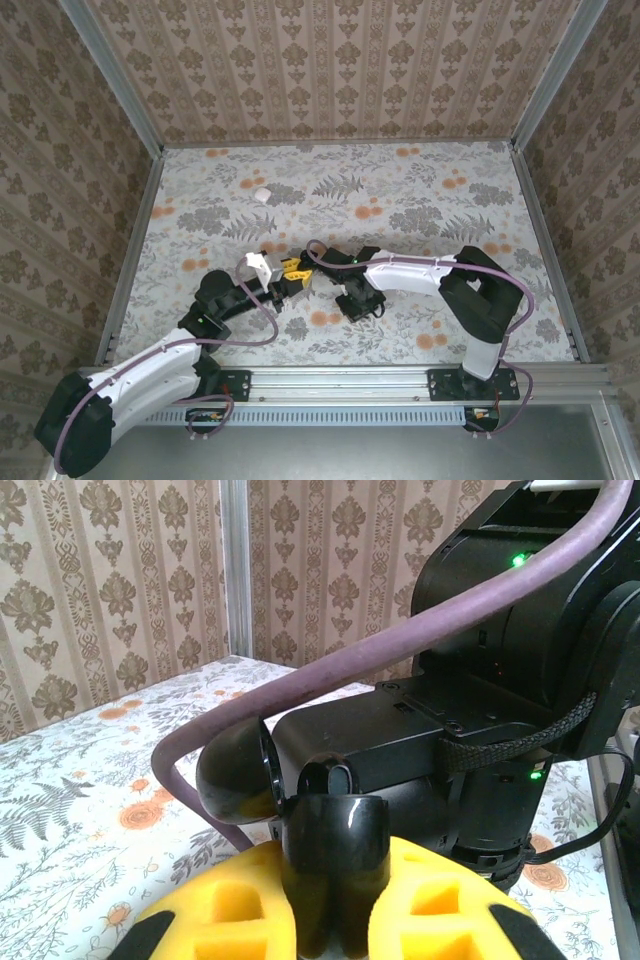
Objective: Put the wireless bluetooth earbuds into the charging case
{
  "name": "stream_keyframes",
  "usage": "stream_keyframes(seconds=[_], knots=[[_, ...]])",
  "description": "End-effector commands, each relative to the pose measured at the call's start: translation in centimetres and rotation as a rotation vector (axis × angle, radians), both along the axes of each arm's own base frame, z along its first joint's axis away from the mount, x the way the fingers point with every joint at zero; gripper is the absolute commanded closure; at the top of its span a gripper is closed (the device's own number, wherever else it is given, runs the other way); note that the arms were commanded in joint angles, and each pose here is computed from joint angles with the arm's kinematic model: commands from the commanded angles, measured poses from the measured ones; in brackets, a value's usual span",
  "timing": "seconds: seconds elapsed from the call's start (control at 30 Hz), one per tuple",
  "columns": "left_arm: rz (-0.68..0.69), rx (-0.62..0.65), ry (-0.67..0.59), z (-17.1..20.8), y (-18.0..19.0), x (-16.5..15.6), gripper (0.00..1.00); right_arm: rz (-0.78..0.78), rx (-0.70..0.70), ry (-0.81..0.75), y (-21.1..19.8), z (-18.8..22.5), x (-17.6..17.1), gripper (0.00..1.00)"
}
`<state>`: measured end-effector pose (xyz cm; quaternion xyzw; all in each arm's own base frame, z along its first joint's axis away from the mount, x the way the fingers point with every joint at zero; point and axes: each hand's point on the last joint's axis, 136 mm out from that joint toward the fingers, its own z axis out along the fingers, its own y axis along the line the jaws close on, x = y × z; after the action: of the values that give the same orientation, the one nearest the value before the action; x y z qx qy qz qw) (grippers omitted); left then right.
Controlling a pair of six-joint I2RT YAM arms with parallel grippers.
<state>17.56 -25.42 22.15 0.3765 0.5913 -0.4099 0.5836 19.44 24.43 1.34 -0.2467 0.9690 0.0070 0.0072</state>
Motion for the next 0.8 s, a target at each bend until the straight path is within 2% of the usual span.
stream_keyframes(seconds=[0.0, 0.3, 0.47, 0.77], knots=[[-0.012, -0.037, -0.063, 2.0, -0.2, -0.3, 1.0, -0.014, -0.079, 0.01, -0.9, -0.5, 0.0, 0.76], [-0.009, -0.038, -0.063, 2.0, -0.1, -0.3, 1.0, -0.138, -0.133, -0.013, -2.2, -0.5, 0.9, 0.81], [-0.012, -0.048, -0.068, 2.2, 0.0, -0.4, 1.0, -0.21, -0.07, -0.045, -1.8, 0.9, 1.8, 0.83], [-0.029, -0.088, -0.102, 4.4, -0.2, -0.7, 1.0, -0.325, 0.12, -0.224, -1.3, 7.6, 5.1, 0.82]])
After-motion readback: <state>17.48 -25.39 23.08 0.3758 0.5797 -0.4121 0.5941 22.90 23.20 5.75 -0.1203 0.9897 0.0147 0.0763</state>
